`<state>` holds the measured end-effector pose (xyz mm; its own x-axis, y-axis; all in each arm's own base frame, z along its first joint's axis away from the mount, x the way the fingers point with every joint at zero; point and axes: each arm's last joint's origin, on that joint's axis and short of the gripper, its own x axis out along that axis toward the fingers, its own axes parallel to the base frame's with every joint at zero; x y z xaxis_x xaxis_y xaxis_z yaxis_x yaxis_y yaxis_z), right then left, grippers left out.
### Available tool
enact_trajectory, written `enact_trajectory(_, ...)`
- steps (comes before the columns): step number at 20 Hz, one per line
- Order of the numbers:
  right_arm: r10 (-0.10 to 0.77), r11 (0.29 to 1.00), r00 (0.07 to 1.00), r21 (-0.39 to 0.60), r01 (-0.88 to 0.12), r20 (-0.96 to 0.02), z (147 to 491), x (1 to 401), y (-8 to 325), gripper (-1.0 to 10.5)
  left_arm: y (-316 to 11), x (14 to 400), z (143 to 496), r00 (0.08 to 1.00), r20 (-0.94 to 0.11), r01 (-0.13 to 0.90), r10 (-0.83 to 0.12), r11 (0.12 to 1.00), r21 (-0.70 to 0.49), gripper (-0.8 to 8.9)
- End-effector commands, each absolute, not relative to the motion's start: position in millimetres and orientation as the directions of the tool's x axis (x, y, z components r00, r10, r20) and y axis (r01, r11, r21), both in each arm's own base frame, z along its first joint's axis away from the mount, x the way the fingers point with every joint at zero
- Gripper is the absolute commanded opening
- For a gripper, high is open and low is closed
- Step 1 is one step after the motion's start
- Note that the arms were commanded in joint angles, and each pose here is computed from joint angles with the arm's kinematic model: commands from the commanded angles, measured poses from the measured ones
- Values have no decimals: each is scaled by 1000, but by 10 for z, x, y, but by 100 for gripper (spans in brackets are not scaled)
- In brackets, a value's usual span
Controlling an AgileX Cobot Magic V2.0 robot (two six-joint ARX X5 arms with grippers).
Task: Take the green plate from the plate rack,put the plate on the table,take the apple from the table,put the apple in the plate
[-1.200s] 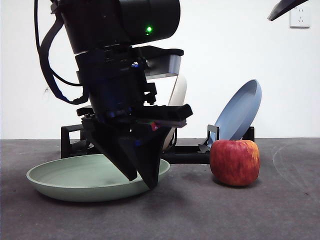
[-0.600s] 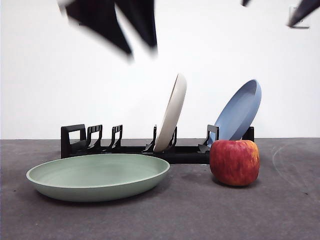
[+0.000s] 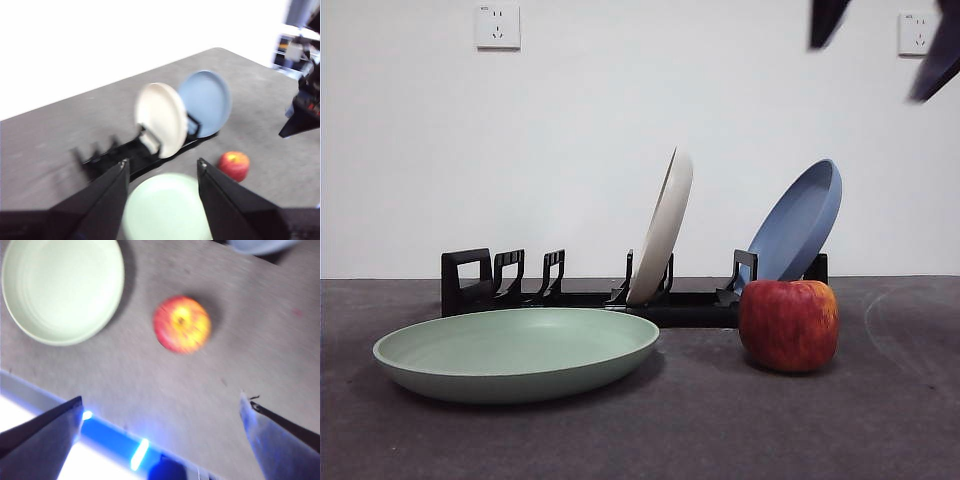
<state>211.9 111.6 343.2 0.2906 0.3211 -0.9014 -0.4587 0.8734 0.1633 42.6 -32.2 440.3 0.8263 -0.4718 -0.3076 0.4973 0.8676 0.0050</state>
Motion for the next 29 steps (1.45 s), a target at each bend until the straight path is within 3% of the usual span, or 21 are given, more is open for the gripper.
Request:
enact_trajectory(1, 298, 896, 315, 150, -419, -901, 3235, 2139, 1235, 751, -205, 318, 4347, 831, -332, 479, -447, 878, 16, 228)
enact_trajectory(7, 270, 908, 406, 91, -408, -873, 2929, 2183, 1421, 750, -58, 140, 4149, 738, -502, 519, -452, 855, -8, 224)
enact_trajectory(13, 246, 919, 414, 74, -388, -876, 2702, 2326, 1506, 639, -56, 29, 4128, 562, -500, 691, -659, 706, -155, 220)
enact_trajectory(20, 213, 920, 365, 61, -386, -906, 2389, 2530, 1637, 626, 19, -40, 4119, 581, -474, 686, -661, 711, -151, 220)
enact_trajectory(29, 128, 931, 325, 1, -364, -937, 1999, 2718, 1736, 625, 301, -272, 4067, 606, -367, 692, -705, 695, -193, 220)
